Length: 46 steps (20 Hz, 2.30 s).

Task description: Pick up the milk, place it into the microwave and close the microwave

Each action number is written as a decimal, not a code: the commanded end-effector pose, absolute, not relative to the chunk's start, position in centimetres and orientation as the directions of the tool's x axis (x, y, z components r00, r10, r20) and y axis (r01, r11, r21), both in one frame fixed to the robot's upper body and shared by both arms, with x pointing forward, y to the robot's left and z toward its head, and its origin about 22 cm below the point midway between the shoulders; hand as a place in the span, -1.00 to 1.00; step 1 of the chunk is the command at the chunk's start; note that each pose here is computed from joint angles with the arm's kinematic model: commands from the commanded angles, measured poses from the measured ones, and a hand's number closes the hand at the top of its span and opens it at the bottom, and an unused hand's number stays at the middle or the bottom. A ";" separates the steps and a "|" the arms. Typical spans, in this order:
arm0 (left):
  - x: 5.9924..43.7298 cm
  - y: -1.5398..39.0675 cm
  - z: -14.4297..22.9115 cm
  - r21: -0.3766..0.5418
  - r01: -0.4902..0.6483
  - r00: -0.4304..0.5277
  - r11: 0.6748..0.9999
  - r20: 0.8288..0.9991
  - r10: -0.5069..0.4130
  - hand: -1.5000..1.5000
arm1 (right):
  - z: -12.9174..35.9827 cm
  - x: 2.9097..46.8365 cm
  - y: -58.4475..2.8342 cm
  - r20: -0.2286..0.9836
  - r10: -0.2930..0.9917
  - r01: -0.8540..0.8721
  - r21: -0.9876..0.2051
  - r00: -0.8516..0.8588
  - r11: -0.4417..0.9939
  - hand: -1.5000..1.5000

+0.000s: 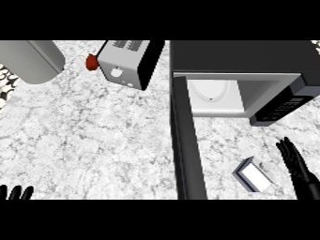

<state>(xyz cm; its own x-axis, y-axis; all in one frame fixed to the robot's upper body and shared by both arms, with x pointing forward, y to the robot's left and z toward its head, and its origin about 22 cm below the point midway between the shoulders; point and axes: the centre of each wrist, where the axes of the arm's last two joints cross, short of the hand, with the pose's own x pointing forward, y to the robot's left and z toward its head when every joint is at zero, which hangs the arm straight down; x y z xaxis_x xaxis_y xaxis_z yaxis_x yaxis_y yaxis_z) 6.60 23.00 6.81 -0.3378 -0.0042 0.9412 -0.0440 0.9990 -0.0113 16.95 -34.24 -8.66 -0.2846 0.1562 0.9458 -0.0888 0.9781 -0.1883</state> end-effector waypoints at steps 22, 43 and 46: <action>6.3 23.4 6.1 -0.019 -0.050 -0.330 0.999 0.944 0.001 -1.00 | -16.1 18.6 -35.4 0.986 0.059 -0.189 -0.088 -0.155 0.978 -1.00; 6.0 23.7 6.0 -0.002 -0.071 -0.333 0.997 0.943 -0.022 -1.00 | -16.9 19.8 -31.0 0.946 -0.228 -0.207 0.181 -0.231 0.961 1.00; 6.0 23.8 6.4 -0.005 -0.059 -0.337 0.998 0.941 -0.015 -1.00 | -15.8 21.2 -31.5 0.940 -0.253 -0.222 0.202 -0.230 0.954 1.00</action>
<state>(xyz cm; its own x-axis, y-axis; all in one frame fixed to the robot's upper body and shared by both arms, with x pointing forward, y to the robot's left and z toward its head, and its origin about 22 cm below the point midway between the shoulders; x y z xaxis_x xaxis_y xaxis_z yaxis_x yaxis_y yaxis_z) 6.12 23.79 5.78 -0.3378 -0.0079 0.9412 -0.0613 0.9980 -0.0137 20.79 -31.65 -16.02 -0.1248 -0.0623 0.9902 -0.1263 0.9909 0.0465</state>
